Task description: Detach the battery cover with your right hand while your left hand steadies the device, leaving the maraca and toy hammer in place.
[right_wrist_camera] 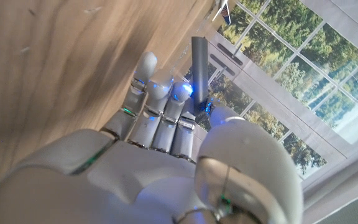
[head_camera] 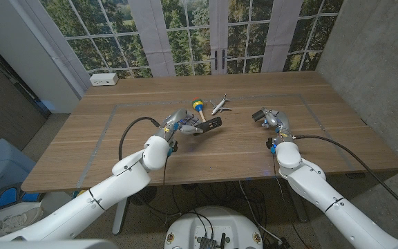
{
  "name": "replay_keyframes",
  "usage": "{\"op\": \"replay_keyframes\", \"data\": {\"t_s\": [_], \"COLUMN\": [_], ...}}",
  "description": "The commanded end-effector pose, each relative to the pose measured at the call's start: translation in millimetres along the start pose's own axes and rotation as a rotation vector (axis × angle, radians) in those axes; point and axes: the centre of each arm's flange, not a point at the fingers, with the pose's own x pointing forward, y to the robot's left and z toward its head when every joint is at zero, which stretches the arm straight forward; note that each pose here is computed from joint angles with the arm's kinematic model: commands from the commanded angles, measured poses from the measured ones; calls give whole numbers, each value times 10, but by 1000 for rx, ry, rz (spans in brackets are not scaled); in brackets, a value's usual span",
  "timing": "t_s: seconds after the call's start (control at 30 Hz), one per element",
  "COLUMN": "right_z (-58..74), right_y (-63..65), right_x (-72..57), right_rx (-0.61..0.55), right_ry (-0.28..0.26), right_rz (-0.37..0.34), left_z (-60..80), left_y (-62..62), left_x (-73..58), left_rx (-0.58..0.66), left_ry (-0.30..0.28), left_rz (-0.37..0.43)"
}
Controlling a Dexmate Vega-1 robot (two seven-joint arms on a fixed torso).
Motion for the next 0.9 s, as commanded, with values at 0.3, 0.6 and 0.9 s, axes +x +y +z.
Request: {"op": "replay_keyframes", "data": {"t_s": [0.3, 0.6, 0.9], "right_z": [25, 53, 104], "right_y": [5, 31, 63], "right_x": [8, -18, -51], "right_rx": [-201, -293, -383], "right_ry": [52, 60, 78], "right_rz": [14, 11, 1], "left_z": [-136, -111, -66], "left_y": [-68, -109, -129], "left_x": [-79, -58, -69], "left_rx": [18, 87, 164], "left_ry": [97, 147, 203], "left_rz": [-44, -93, -87]}}
